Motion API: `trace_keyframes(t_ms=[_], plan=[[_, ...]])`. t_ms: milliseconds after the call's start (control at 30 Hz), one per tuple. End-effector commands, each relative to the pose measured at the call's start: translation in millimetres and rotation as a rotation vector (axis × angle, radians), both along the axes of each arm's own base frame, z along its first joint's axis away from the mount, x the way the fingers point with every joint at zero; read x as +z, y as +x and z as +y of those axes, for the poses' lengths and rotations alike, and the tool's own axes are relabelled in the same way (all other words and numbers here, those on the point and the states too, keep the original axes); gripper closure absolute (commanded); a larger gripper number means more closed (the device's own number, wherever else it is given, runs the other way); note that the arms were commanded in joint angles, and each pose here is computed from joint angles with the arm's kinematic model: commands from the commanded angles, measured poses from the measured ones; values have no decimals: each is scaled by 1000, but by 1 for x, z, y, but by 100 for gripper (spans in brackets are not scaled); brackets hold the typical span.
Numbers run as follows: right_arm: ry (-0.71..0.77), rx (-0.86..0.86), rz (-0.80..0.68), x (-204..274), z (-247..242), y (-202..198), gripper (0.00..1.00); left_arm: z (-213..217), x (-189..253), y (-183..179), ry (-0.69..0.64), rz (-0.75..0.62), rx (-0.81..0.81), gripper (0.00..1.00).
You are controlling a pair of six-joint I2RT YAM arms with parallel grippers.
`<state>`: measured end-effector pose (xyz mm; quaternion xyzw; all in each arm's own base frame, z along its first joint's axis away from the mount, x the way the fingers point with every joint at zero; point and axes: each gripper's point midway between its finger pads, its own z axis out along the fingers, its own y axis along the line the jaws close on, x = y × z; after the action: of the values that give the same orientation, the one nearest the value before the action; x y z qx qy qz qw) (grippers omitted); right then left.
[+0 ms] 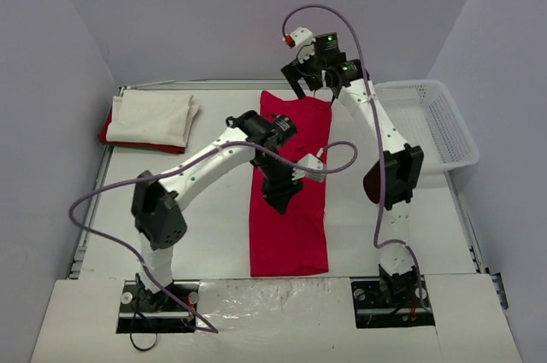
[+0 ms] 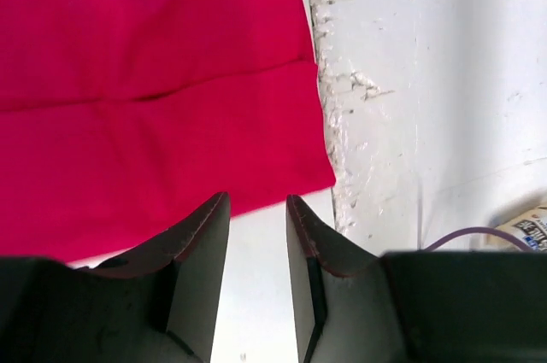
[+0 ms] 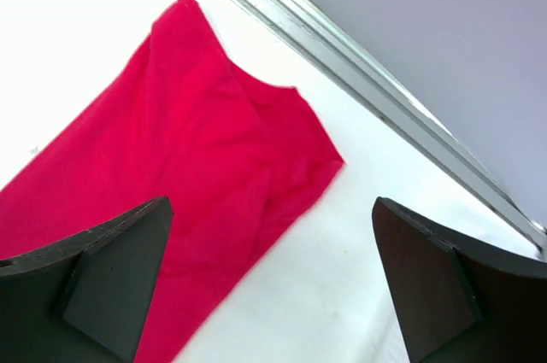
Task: Fold and stack the t-shirts
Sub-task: Rotate the tshirt 90 degrees
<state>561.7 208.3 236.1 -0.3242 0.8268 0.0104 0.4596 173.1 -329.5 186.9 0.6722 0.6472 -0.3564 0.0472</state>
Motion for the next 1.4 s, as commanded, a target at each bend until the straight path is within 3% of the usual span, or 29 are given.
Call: trace_keyframes(t_ms=[0,100,133,200,233,300,400,533,700,767,833,867,933,967,1000,1067,1367], plan=[[-23,-89,43,6,-45,-27,0,61,40,-15,10,-24,28,68],[-45,-60,118,-6,-61,-78,0,102,45,20,-54,-37,245,68],[-32,-38,104,12,-64,-102,0,114,54,25,-99,-57,314,68],[-54,58,197,-17,-55,-149,0,147,40,60,-100,-72,548,67],[-49,96,179,-1,-53,-178,0,159,45,62,-121,-97,609,67],[-94,224,269,-28,-35,-233,0,181,27,71,-115,-105,708,67],[-108,345,363,-38,-43,-313,2,191,19,55,-98,-187,701,66],[-125,416,464,-62,-66,-370,4,178,14,26,-99,-205,573,59],[-137,262,432,-70,-88,-362,4,178,6,16,-84,-221,541,56],[-182,214,444,-76,-92,-350,11,181,7,26,-92,-228,587,57],[-193,243,483,-82,-82,-338,26,183,11,31,-112,-224,618,60],[-187,260,492,-85,-76,-333,44,186,12,34,-115,-225,640,60],[-180,292,536,-97,-61,-319,59,189,13,34,-114,-237,657,60],[-155,319,536,-92,-49,-310,72,191,14,32,-117,-248,662,60],[-168,325,593,-107,-42,-305,76,194,14,31,-109,-261,672,60],[-140,353,620,-109,-26,-295,83,198,11,32,-107,-286,698,59],[-212,449,821,-179,5,-299,90,222,17,36,-111,-380,845,49]])
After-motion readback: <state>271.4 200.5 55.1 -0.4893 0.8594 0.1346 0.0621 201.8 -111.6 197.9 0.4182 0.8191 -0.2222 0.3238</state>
